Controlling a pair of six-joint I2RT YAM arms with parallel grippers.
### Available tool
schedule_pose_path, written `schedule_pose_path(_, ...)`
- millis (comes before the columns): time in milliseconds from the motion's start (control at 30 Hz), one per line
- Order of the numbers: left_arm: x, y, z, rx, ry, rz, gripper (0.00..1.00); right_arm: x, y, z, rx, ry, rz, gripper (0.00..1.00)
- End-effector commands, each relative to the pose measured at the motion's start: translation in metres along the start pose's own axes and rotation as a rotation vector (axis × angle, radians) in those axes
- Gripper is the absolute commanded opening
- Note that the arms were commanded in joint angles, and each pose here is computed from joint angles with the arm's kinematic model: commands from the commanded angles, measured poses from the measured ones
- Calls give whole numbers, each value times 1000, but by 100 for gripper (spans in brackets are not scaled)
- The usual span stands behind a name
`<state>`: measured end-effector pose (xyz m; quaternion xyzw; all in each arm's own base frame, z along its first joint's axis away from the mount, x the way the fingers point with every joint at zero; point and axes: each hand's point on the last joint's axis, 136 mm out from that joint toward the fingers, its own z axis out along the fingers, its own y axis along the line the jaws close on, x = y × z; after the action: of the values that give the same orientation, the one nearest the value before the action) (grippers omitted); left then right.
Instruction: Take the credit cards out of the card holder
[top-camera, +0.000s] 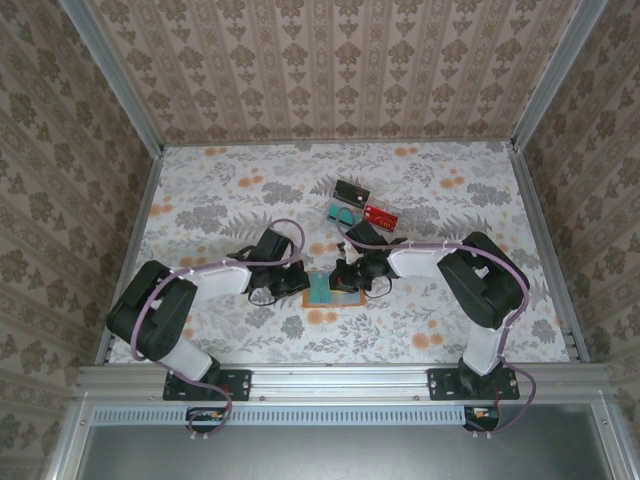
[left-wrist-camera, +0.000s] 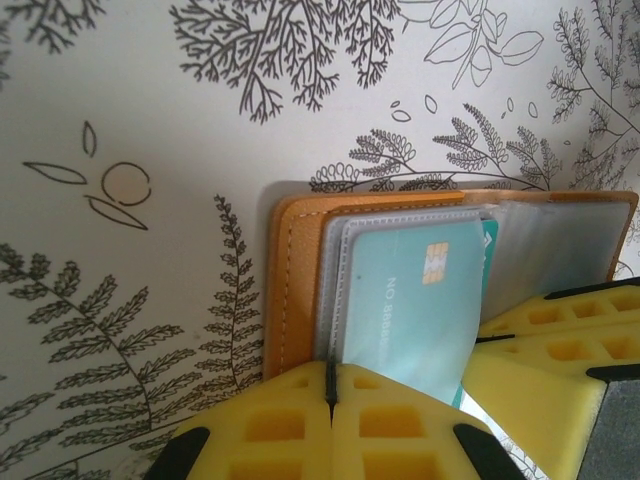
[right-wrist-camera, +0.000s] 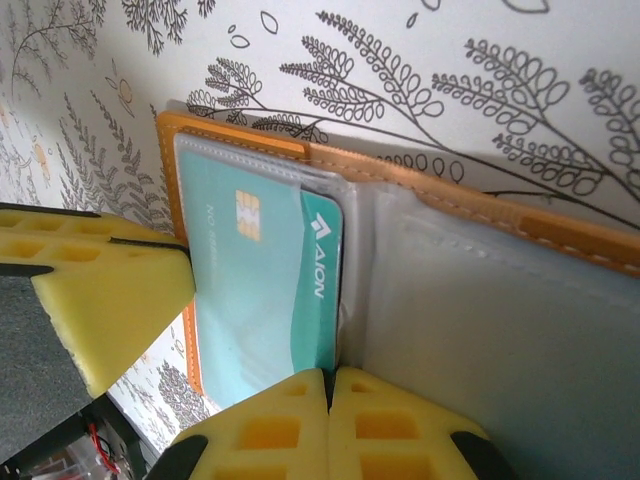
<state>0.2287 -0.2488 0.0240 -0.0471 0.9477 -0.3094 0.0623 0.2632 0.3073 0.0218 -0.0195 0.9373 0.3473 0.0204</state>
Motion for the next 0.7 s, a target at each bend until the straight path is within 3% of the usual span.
schedule_pose_path(0,26,31,2,-93,85,-51,5,3,15,-9,7,2,-73,0)
schedule_pose_path(267,22,43,-5,-111,62,-84,14,7,-3,-21,52,3,-64,0)
schedule_pose_path(533,21,39,-3,-92,70,-78,14,6,-6,-20,52,-11,-49,0)
schedule_pose_path(667,20,37,-2,-90,73,-74,12,8,-1,-15,4,18,-56,18)
